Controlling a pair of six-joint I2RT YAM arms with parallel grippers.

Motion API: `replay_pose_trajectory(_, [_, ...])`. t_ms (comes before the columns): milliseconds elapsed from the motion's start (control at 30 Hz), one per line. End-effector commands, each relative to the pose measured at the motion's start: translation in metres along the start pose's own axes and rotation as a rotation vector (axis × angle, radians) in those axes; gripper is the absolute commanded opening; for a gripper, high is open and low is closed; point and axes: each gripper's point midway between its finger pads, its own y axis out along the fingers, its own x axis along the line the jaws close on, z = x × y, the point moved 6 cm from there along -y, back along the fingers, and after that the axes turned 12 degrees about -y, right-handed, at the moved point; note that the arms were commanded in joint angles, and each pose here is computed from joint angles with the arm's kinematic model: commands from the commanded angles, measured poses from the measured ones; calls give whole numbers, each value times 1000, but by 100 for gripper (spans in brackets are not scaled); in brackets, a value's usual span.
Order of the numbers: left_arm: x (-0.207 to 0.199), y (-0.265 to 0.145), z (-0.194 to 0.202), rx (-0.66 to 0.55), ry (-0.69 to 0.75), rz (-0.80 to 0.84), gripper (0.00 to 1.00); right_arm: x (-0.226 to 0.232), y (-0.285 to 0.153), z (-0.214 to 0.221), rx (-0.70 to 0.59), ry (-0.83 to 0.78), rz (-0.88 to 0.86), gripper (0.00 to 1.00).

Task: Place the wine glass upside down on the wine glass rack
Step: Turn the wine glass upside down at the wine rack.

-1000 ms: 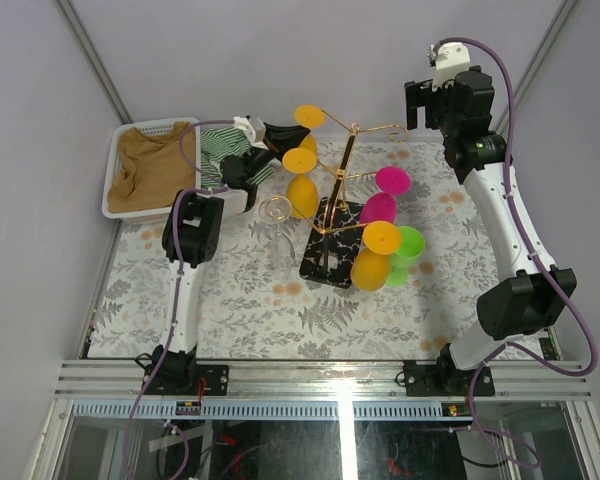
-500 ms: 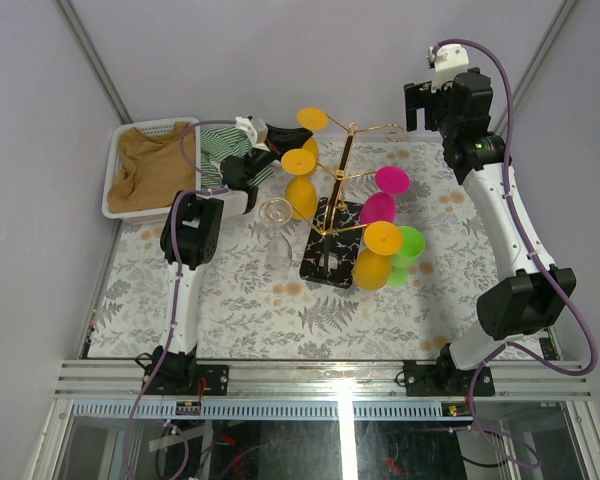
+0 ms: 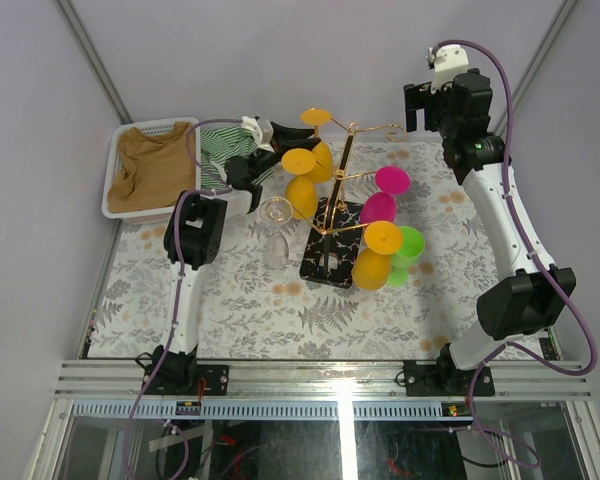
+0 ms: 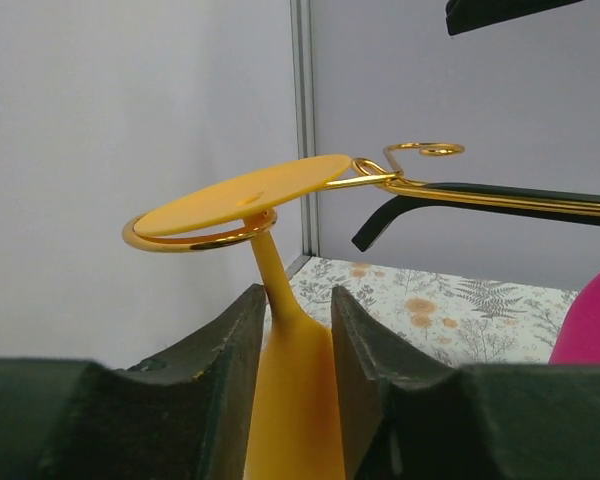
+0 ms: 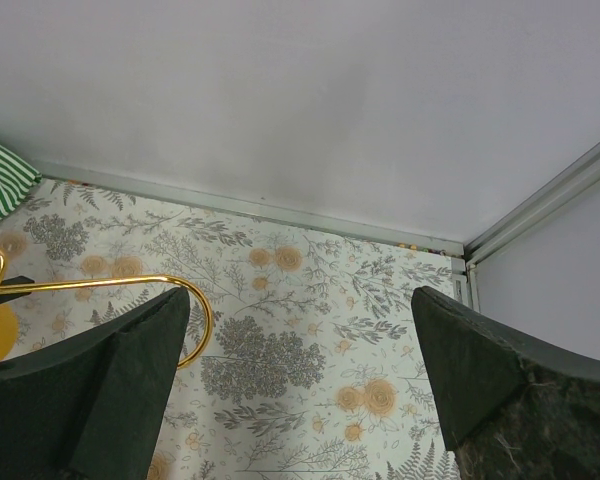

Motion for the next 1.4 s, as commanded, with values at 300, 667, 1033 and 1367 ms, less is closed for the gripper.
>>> replay_pose_trajectory(300, [-15,-2,-14,-26,76,39,100,-8,-7,-19,-80,29,22,99])
replay_pose_trajectory(667, [1,-23,-29,-55,96,-72,100,-7,-7,-18,-82,32,16,99])
replay_pose_trajectory(1033, [21,-87,-41,-32,142,-279,100,-8,-16,-12,-36,47,30,99])
replay_pose_trajectory(1367, [28,-108,-93,-164,122,-579,100,-30,-49,17,237,96,115,99])
